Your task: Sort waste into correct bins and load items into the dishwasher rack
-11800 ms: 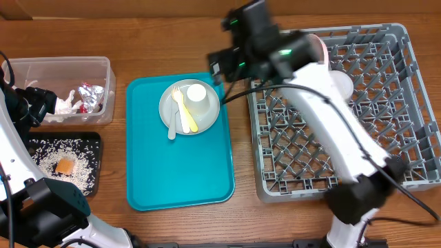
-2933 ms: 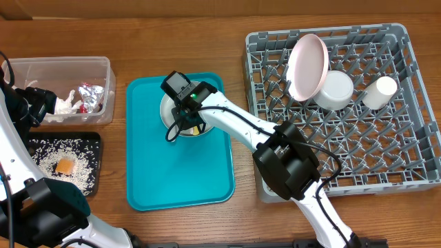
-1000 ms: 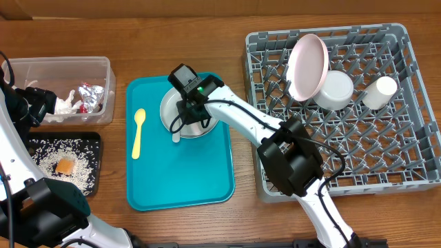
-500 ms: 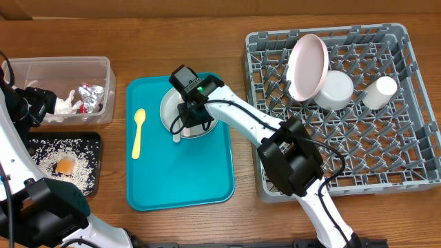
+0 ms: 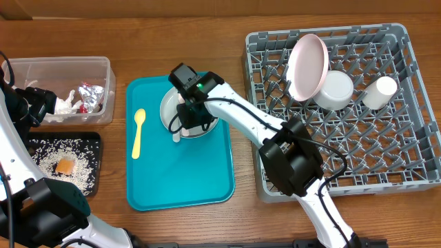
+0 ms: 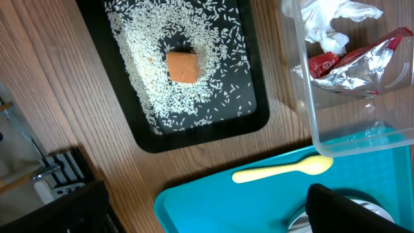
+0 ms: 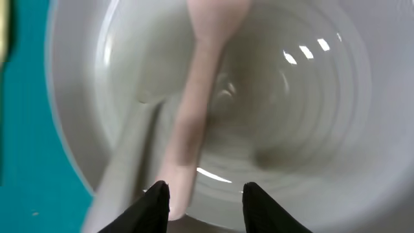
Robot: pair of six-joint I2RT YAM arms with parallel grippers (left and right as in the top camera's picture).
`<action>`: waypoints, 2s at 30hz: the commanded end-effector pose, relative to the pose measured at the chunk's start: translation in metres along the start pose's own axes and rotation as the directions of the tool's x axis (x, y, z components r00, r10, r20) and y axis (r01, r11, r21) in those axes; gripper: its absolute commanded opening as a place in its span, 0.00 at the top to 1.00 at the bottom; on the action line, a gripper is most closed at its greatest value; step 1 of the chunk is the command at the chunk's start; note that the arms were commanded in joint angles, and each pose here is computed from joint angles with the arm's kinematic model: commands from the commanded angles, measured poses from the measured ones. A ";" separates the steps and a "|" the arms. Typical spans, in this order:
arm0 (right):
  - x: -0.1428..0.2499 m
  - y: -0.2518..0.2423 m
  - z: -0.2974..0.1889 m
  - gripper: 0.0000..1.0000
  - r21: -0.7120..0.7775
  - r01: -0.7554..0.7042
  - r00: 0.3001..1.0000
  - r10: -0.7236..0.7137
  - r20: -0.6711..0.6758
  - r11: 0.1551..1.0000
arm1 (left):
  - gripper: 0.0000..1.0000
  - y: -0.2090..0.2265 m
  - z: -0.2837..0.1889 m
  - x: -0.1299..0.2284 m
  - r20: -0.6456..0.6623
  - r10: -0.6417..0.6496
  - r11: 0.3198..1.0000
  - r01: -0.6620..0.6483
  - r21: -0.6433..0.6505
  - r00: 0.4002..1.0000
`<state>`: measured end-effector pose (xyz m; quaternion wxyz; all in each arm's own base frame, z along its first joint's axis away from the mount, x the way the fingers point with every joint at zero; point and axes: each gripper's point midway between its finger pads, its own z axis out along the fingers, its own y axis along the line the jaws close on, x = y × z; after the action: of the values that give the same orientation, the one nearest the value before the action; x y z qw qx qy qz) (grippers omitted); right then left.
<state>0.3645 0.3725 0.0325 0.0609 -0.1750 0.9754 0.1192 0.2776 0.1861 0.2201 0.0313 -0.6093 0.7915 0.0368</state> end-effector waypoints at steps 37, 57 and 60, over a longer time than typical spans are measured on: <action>-0.001 0.036 0.030 0.68 -0.032 -0.066 0.997 0.068 0.035 0.997 | 0.00 0.002 -0.002 0.000 0.012 -0.011 1.000 0.012 -0.006 1.000; -0.009 0.044 0.007 0.68 -0.141 -0.068 0.998 0.068 -0.004 0.988 | 0.00 0.002 -0.002 0.000 0.012 -0.012 1.000 0.012 -0.005 1.000; -0.010 0.041 0.007 0.75 -0.139 -0.076 0.997 0.076 -0.007 0.987 | 0.00 0.002 -0.002 0.000 0.012 -0.011 1.000 0.012 -0.006 1.000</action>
<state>0.3508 0.4136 0.0302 0.0356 -0.1424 0.9726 0.1802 0.2776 0.1861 0.2201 0.0313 -0.6093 0.7915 0.0368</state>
